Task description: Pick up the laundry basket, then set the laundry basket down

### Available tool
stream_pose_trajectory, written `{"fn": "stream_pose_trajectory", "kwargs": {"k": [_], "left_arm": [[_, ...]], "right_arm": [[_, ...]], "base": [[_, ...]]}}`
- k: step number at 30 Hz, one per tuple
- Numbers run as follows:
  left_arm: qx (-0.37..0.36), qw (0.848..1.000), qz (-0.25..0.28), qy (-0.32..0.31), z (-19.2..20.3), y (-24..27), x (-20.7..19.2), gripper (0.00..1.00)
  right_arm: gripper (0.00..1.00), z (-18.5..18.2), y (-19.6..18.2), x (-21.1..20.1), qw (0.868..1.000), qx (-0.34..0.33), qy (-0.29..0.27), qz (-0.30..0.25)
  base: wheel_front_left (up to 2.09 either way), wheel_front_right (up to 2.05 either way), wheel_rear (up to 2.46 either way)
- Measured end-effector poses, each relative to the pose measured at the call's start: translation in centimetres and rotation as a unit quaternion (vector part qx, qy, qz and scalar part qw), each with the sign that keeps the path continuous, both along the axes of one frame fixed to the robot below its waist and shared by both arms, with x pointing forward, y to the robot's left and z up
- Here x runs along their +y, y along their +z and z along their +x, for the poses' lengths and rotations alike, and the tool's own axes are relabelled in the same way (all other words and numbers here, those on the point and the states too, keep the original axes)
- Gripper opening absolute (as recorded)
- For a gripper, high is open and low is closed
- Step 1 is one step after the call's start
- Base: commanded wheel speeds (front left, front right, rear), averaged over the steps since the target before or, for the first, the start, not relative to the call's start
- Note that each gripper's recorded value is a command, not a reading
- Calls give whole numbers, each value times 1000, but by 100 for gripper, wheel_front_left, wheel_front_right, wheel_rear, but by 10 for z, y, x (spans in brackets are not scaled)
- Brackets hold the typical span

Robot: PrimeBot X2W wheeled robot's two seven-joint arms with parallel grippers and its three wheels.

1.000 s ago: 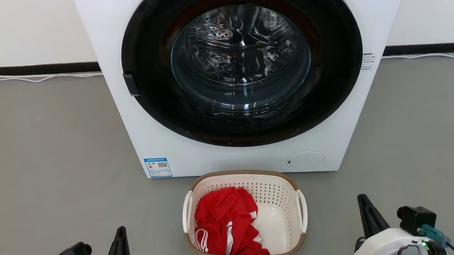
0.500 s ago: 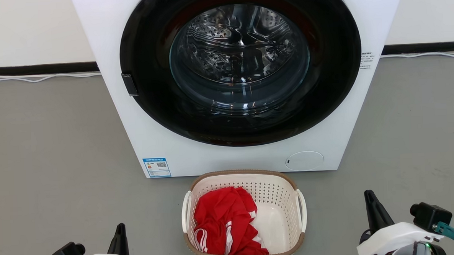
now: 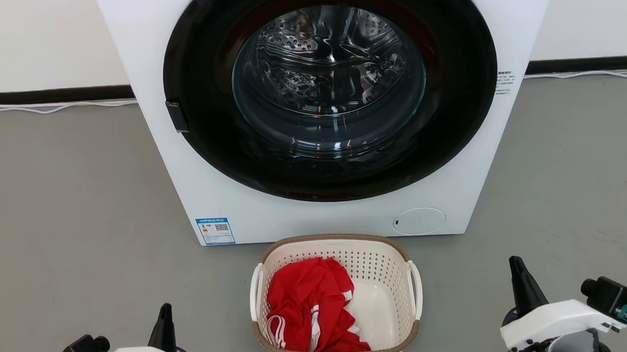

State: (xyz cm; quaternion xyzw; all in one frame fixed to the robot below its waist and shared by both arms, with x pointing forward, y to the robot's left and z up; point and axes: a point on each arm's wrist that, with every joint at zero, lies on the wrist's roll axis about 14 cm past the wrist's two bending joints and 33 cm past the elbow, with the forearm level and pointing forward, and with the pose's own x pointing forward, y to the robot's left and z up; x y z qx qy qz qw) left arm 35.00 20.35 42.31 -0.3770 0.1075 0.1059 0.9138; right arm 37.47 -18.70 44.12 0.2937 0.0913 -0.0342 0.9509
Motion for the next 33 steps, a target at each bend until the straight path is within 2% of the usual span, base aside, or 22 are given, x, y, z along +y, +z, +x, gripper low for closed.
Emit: {"fn": "stream_pose_trajectory", "kwargs": {"k": [16, 33], "left_arm": [[-15, 996, -82, 7, 5, 7, -3, 0], [-32, 985, -167, 15, 10, 16, -7, 0]], "right_arm": [[0, 3, 8, -6, 995, -7, -27, 98], [0, 4, 16, -10, 978, -18, -49, 203]], "base": [[0, 0, 0], [0, 0, 0]]}}
